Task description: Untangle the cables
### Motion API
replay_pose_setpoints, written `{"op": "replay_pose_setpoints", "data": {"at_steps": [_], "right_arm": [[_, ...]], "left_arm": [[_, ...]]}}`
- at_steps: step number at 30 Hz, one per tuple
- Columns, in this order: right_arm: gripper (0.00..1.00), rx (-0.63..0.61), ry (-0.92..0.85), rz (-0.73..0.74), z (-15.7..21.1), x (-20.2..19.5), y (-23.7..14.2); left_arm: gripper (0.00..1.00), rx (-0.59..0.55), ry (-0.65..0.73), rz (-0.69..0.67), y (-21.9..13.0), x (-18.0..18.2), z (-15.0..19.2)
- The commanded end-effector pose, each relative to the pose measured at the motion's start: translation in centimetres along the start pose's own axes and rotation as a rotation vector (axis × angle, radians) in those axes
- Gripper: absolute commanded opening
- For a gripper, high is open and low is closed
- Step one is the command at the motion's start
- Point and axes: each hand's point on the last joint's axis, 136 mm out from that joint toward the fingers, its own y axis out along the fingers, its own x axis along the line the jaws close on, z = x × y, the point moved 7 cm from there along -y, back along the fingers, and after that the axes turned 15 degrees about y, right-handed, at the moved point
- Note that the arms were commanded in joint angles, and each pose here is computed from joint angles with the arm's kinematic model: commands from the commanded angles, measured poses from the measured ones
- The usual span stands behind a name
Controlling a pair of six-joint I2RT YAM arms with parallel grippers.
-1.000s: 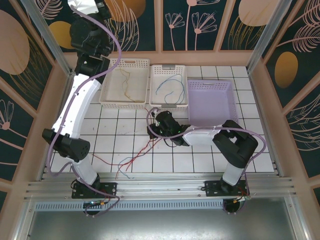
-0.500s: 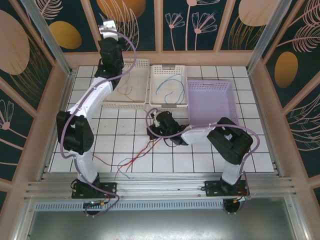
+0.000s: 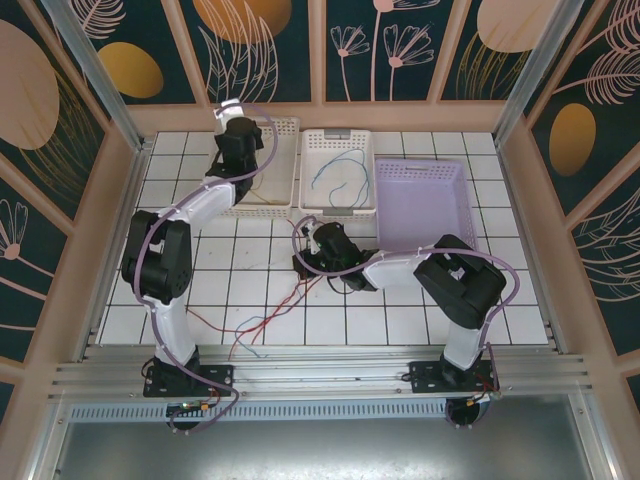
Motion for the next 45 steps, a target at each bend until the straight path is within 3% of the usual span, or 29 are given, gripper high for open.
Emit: {"op": "replay_pose_setpoints", "data": {"at_steps": [1, 10, 16, 17, 22, 28, 35, 41, 45], "right_arm": [[0.00, 0.003, 0.006, -0.042, -0.1, 0.6, -0.4], [0.00, 0.022, 0.021, -0.030, 0.2, 0.4, -0.5], [0.00, 0.026, 0.023, -0.007, 0.1, 0.3, -0.5], [0.00, 0.026, 0.025, -0.006, 0.0, 0.4, -0.5], [0.00, 0.027, 0.042, 0.037, -0.3, 0.2, -0.3], [0.00, 0.028, 0.058, 0.044, -0.8, 0.6, -0.3], [0.00, -0.046, 0.059, 0.049, -3.2, 2.0, -2.3], [0.00, -0.151, 0.069, 0.021, -6.0, 3.2, -5.7], [0.00, -0.200, 0.067, -0.010, -7.4, 4.5, -7.7]], "left_arm": [[0.00, 0.096, -0.056, -0.014, 0.5, 0.2, 3.6], [0.00, 0.335, -0.056, -0.035, 2.8, 0.5, 10.3], [0.00, 0.417, -0.025, 0.004, 3.9, 0.0, 11.5], [0.03, 0.422, -0.020, 0.007, 4.0, -0.1, 11.3], [0.37, 0.438, 0.000, 0.017, 3.6, 0.1, 10.5], [0.71, 0.453, -0.002, 0.052, 2.2, 0.4, 8.2], [0.98, 0.503, -0.055, 0.191, -1.4, 0.8, 5.2], [0.98, 0.539, -0.179, 0.396, -7.9, 1.4, 4.3], [0.99, 0.581, -0.213, 0.527, -13.0, 1.1, 6.2]]}}
